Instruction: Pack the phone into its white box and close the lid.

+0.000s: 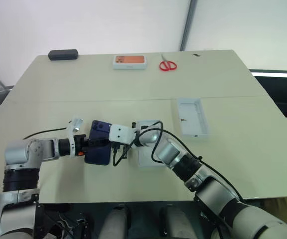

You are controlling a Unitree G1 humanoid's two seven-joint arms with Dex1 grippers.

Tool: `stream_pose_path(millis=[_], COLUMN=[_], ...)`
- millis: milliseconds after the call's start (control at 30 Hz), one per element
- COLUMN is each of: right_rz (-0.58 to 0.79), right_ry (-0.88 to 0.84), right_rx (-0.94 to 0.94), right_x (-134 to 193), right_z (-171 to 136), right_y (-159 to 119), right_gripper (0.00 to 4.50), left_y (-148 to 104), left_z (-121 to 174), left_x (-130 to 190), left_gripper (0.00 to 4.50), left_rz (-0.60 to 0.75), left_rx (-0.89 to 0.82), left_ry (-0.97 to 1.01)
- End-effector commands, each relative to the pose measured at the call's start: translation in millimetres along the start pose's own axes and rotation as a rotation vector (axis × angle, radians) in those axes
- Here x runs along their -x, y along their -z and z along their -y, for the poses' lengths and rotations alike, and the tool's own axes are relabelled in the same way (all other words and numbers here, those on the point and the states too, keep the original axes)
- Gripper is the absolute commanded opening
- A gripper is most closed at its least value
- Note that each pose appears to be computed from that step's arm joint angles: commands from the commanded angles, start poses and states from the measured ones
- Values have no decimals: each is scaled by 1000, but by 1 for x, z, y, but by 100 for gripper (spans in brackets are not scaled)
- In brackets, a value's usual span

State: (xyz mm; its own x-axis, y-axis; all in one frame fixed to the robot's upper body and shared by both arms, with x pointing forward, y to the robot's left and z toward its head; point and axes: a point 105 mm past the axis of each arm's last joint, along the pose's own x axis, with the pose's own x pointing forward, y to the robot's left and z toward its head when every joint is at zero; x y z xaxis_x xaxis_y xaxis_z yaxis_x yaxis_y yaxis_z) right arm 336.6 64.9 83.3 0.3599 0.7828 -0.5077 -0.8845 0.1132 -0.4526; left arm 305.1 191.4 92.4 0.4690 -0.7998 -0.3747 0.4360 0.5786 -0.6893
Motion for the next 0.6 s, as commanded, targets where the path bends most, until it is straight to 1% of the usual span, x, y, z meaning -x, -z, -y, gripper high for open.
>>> stream_pose_path(millis=[33, 133, 267, 367, 467, 600], right_rz=[11, 6, 4, 17, 16, 17], right_ry=[14, 18, 22, 24, 24, 21], right_rx=[6, 4, 6, -2, 1, 1], right_x=[0, 1, 1, 1, 0, 0], right_z=[2, 2, 3, 4, 4, 3], right_y=[-4, -2, -1, -5, -5, -5], right_gripper=[5, 5, 5, 0, 0, 0], left_y=[13, 8, 5, -2, -1, 4], left_z=[-4, -12, -16, -26, -26, -24], left_x=[-6, -1, 10, 21, 25, 22], left_gripper=[384, 384, 384, 300, 156, 156], left_rz=[-38, -4, 10, 46, 40, 36], left_rx=[22, 44, 32, 37, 39, 54], left_ry=[-10, -39, -53, -92, -77, -55])
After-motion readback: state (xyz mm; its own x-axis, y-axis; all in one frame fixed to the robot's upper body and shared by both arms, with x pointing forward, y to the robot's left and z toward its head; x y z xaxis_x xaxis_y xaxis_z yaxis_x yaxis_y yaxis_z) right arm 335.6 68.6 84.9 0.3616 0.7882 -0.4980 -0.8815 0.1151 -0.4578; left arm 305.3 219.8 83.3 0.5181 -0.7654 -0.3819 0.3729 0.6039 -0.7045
